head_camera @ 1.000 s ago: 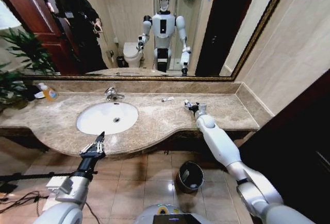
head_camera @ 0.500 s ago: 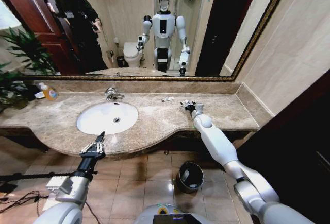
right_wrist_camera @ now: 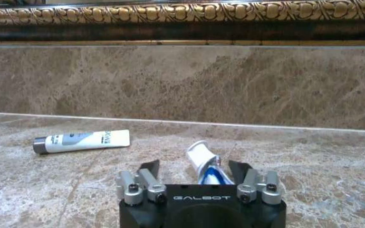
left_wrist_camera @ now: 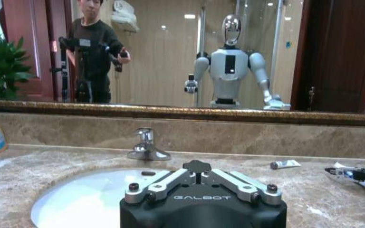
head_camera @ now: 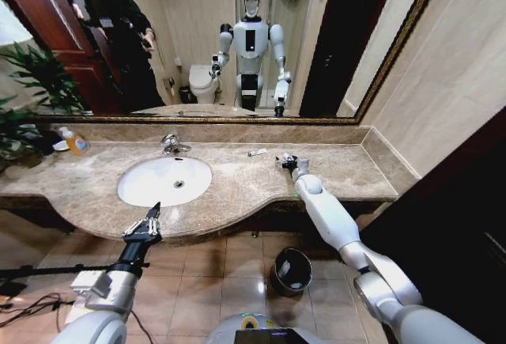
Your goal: Pick up the trash from the sink and place it in the trash bin.
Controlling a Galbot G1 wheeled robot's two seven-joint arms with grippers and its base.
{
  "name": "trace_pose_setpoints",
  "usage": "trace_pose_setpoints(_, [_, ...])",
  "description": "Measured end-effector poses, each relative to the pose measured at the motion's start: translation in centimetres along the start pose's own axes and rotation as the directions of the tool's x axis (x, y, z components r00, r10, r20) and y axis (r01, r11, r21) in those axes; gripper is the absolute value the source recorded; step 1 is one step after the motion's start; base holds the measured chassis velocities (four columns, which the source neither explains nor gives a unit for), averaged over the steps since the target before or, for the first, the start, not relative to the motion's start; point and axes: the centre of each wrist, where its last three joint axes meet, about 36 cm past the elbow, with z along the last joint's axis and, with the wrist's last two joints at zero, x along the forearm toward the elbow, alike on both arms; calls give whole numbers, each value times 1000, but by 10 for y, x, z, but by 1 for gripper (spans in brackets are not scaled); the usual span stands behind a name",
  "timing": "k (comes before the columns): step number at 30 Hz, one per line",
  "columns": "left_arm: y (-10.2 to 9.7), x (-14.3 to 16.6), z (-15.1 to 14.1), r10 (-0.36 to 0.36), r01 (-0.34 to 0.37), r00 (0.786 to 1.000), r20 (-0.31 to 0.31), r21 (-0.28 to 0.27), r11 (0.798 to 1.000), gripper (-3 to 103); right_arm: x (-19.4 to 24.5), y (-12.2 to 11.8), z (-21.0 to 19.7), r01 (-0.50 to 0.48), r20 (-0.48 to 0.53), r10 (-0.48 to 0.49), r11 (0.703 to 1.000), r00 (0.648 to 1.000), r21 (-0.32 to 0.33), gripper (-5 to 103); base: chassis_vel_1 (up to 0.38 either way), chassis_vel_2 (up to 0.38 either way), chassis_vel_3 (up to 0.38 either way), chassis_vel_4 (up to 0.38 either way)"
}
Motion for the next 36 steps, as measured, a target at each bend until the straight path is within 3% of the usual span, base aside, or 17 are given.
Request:
trace_pose_setpoints(2, [0,0,0,0,0,1000,0,0,1000,0,0,0,0,-1,-1,1,1000,1000,1,65,0,0,0,0])
trace_pose_setpoints(4, [0,0,0,0,0,1000,0,0,1000,0,0,0,0,-2,-1,2,1000,1000,2,65,0,0,0,0])
trace_pose_setpoints(5, [0,0,0,0,0,1000,0,0,1000,0,-1,0,0,-2,-1,2,1000,1000,2,54,0,0,0,0])
trace_pose_setpoints(7, [0,0,0,0,0,1000,0,0,1000,0,-1,0,1,-2,-1,2,1000,1000,3,54,0,0,0,0])
trace_pose_setpoints(14, [0,0,0,0,0,1000,0,0,1000,0,0,3,4,-1,-2,1,1000,1000,9,22,0,0,0,0])
trace_pose_setpoints(16, [0,0,0,0,0,1000,0,0,1000,0,0,4,4,-1,-1,1,1000,1000,10,22,0,0,0,0])
trace_pose_setpoints(24, [0,0,0,0,0,1000,0,0,1000,0,16,7,-5,-12,53,10,999,999,35,3,0,0,0,0])
trace_pose_setpoints(33, [0,0,0,0,0,1000,0,0,1000,0,60,-3,-29,-29,130,22,998,991,51,3,0,0,0,0])
trace_pose_setpoints(36, [0,0,0,0,0,1000,0,0,1000,0,99,-10,-38,-26,154,21,999,988,35,3,0,0,0,0])
